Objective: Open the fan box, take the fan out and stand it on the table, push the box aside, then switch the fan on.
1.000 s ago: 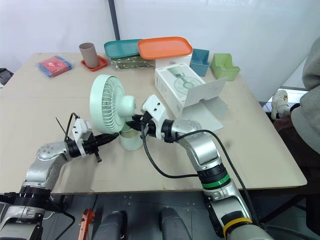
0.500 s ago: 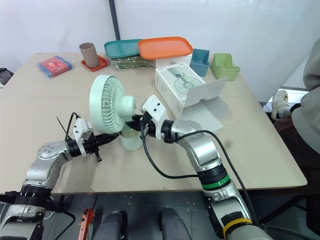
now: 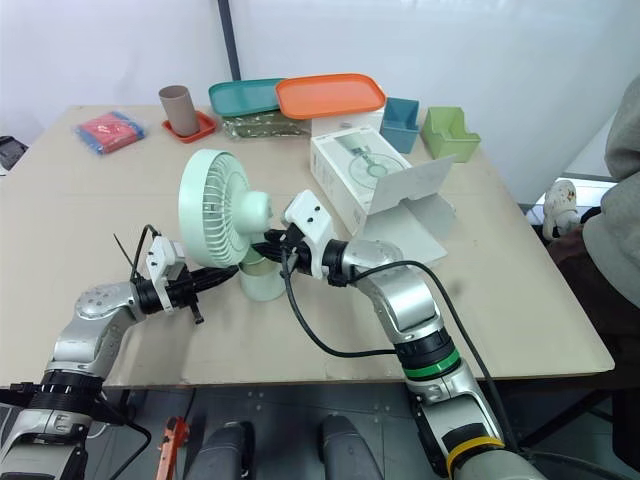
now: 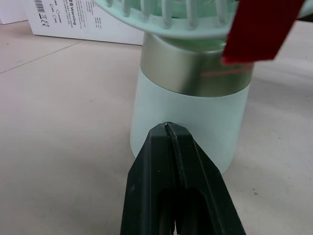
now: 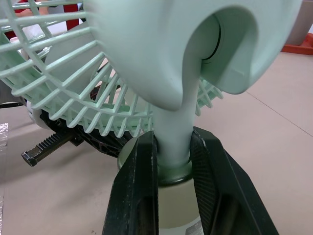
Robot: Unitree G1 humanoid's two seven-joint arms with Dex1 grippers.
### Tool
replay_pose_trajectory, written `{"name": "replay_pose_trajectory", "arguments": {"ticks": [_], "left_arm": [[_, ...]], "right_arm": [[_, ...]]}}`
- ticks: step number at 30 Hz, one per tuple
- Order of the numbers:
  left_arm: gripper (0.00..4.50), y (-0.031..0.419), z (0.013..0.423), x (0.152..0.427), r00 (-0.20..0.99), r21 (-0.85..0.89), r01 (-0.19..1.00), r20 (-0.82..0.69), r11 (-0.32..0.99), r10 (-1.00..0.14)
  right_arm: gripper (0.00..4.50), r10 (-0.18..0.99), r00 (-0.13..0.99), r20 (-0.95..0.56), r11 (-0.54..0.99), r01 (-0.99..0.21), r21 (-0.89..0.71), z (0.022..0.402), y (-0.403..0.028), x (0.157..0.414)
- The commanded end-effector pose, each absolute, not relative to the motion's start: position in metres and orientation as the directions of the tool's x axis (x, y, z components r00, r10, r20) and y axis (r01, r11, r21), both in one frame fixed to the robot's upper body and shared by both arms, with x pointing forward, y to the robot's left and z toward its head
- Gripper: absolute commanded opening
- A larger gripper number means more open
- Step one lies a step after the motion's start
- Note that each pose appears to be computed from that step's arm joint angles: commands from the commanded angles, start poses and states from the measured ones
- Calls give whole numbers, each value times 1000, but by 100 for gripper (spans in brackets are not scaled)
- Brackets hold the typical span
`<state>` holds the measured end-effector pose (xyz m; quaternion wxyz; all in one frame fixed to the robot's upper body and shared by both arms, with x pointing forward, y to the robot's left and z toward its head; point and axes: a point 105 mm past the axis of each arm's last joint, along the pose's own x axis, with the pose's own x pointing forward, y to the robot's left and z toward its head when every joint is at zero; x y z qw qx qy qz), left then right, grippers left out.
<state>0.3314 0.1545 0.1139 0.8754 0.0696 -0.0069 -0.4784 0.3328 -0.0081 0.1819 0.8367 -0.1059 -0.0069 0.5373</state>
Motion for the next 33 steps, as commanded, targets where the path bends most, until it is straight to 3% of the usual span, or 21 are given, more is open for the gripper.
{"name": "replay_pose_trajectory", "arguments": {"ticks": [1, 18, 33], "left_arm": [[7, 145, 121, 330, 510, 158, 852, -32, 500, -859], [7, 149, 125, 329, 523, 176, 841, -29, 511, -852], [7, 178, 139, 317, 600, 207, 783, 0, 587, -800]], "right_arm": [[39, 909, 403, -102, 378, -903, -203, 184, -2, 326], [39, 904, 415, -106, 390, -899, -202, 183, -7, 332], [39, 903, 422, -75, 404, -897, -178, 195, -25, 345]]}}
